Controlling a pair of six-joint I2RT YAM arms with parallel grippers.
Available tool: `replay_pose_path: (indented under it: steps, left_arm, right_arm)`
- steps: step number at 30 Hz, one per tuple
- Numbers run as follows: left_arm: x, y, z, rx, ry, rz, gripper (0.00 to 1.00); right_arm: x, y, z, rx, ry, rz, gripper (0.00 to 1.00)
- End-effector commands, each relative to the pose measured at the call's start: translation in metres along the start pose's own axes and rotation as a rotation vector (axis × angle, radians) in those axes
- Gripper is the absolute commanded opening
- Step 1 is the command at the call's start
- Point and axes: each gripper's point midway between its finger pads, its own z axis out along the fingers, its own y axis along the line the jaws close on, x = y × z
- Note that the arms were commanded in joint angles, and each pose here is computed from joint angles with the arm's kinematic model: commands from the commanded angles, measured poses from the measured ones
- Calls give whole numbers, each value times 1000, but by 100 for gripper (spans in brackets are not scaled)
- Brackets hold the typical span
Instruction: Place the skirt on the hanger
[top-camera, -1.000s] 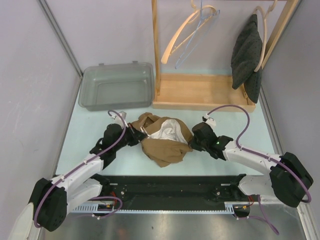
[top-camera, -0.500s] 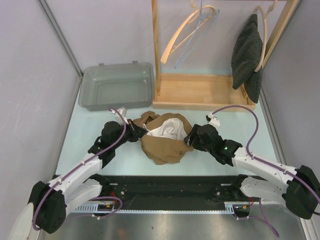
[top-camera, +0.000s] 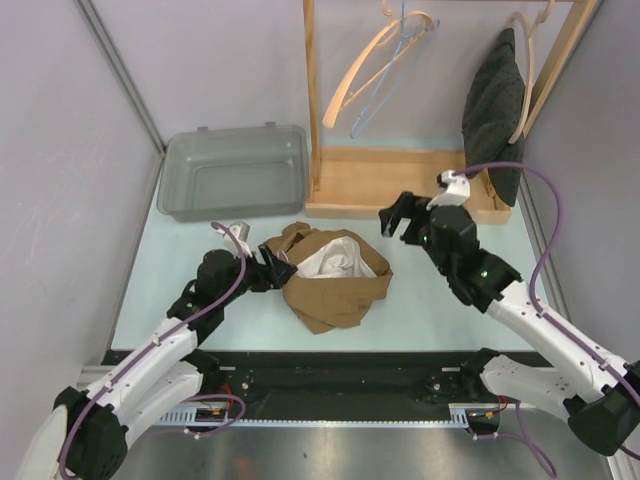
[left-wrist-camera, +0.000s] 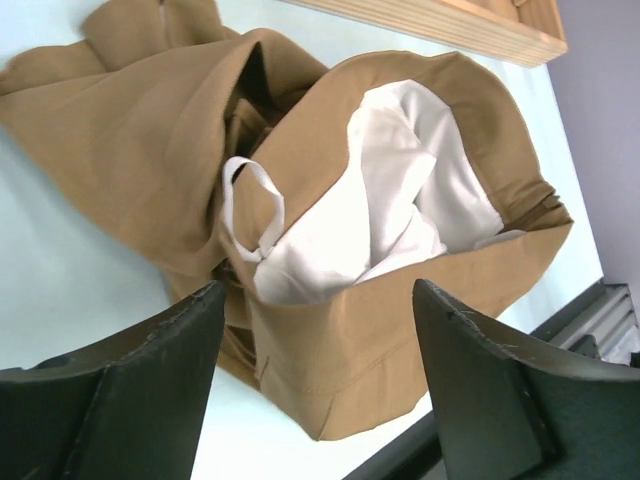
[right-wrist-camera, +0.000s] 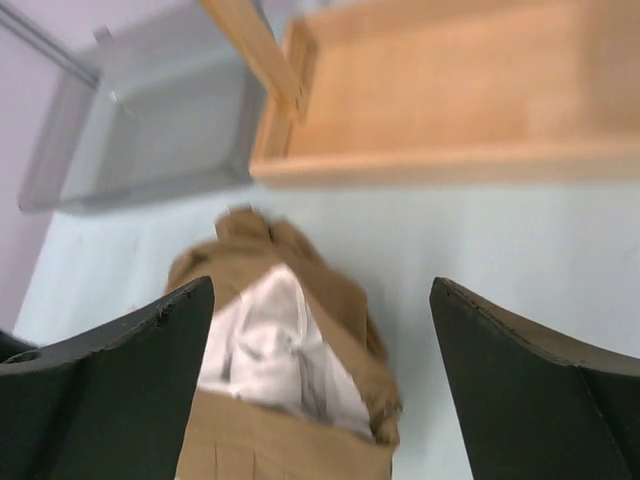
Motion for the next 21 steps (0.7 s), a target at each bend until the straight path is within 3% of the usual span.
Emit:
replay_pose_path:
  steps: [1,5,12,18,21]
  left_arm:
    - [-26,-1,-9,-46,-67,50,81]
    - [-37,-1,-17,-78,-102,57,82]
    - [-58,1,-36,-153,-159,77,83]
    - [-69,-3,-50,-167,-194,94,84]
    - [-72,-4,-55,-173,-202,95,84]
  right_arm:
    - [-81,27,7,-84,-193,-98,94]
    - [-148,59,10,-196,-342,-105,94]
    - [-222,81,36,-279,-502,-77,92]
    - [-266,97,77,-319,-504,-70,87]
    - [-258,94,115,-272,-448,-110,87]
